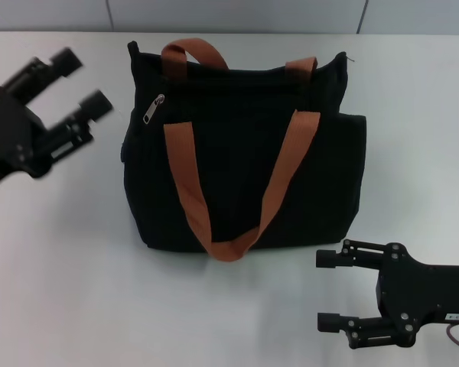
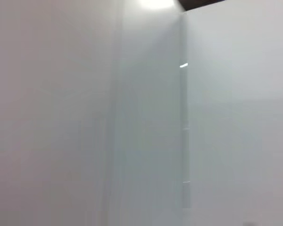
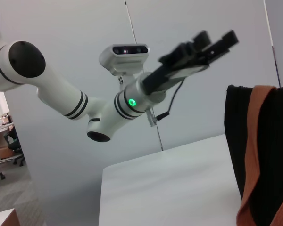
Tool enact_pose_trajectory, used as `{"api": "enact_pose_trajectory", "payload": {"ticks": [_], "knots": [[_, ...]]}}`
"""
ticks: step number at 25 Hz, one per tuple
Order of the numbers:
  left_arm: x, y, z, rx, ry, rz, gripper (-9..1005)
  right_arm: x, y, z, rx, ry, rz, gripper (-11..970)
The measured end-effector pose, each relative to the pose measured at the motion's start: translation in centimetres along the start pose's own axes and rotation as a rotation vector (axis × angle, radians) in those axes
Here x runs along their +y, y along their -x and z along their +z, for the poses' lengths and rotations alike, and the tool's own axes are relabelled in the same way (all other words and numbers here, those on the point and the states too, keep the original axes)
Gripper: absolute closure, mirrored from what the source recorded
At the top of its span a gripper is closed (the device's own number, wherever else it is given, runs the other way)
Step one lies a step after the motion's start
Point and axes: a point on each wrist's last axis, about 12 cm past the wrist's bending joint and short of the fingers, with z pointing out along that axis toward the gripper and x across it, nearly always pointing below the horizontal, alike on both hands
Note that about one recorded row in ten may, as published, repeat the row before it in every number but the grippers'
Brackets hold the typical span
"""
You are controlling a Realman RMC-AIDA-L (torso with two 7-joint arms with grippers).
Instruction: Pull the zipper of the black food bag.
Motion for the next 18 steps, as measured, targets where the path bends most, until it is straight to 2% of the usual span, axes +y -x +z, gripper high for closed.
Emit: {"api": "enact_pose_trajectory", "payload": {"ticks": [1, 2, 3, 6, 8, 13, 18], "knots": [[0.0, 0.0, 0.0, 0.000, 0.000, 0.000, 251, 0.0, 0.0, 0.0, 0.000, 0.000, 0.001, 160], [1.1, 0.1, -0.8, 0.032, 0.087, 0.016, 250, 0.0, 0.0, 0.0, 0.000, -0.001, 0.001, 160], [2.5, 0.2, -1.6, 0.123, 0.129, 0.028, 250, 0.1, -0.1, -0.1, 0.001, -0.003, 0.003, 161], [2.9, 0.2, -1.7, 0.158, 0.135, 0.029, 248, 0.1, -0.1, -0.1, 0.002, -0.004, 0.003, 161], [3.7, 0.0, -2.0, 0.284, 0.101, 0.042, 246, 0.1, -0.1, -0.2, 0.002, -0.005, 0.003, 161], [3.8, -0.6, -1.3, 0.367, 0.045, 0.063, 248, 0.0, 0.0, -0.3, 0.006, -0.007, 0.016, 162], [4.1, -1.5, -0.5, 0.417, 0.045, 0.090, 253, -0.1, 0.0, -0.4, 0.008, -0.009, 0.019, 163]]}}
